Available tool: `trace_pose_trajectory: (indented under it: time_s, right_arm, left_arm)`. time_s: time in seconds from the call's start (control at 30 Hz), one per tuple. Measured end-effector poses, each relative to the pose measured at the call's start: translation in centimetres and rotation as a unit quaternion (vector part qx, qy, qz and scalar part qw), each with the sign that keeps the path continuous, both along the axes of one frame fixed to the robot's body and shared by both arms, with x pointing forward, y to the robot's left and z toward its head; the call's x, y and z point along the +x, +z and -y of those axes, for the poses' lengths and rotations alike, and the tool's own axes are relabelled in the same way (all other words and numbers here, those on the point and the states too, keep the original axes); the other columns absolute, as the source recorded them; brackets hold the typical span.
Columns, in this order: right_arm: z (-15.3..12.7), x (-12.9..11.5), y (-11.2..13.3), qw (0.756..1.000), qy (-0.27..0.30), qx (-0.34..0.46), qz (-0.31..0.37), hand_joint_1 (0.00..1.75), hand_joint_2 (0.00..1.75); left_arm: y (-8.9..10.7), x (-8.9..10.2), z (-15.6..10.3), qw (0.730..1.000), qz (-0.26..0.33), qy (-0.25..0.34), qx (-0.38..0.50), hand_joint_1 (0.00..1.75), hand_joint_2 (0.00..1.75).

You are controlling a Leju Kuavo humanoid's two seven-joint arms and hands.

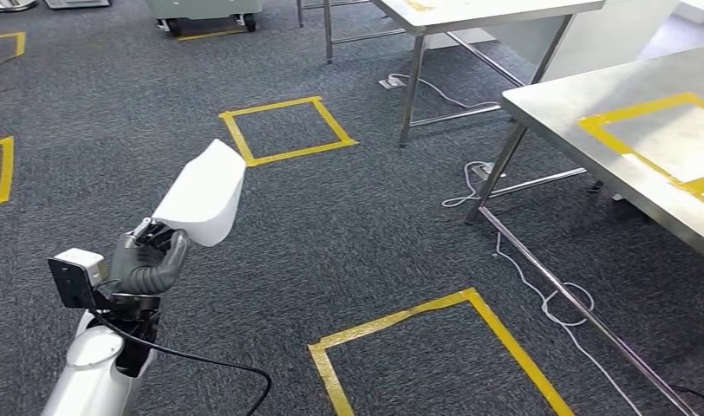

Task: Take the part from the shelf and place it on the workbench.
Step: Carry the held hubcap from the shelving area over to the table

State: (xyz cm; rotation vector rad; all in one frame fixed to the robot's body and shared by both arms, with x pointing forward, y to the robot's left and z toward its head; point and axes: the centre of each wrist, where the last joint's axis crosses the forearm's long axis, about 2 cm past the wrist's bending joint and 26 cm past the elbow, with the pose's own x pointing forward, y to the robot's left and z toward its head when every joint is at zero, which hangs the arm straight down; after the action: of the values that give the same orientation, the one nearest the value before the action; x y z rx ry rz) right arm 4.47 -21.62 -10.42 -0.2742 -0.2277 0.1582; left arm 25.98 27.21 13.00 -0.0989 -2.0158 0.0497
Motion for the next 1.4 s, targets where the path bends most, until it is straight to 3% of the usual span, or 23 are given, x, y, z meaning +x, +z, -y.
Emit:
trace_pose_trajectory:
  time_s: [1.4]
  right_arm:
    - [0.28, 0.21, -0.02, 1.000, 0.004, 0.004, 0.006, 0.00, 0.00]
  left_arm:
    - [0.27, -0.05, -0.81, 1.000, -0.006, 0.000, 0.002, 1.75, 1.75]
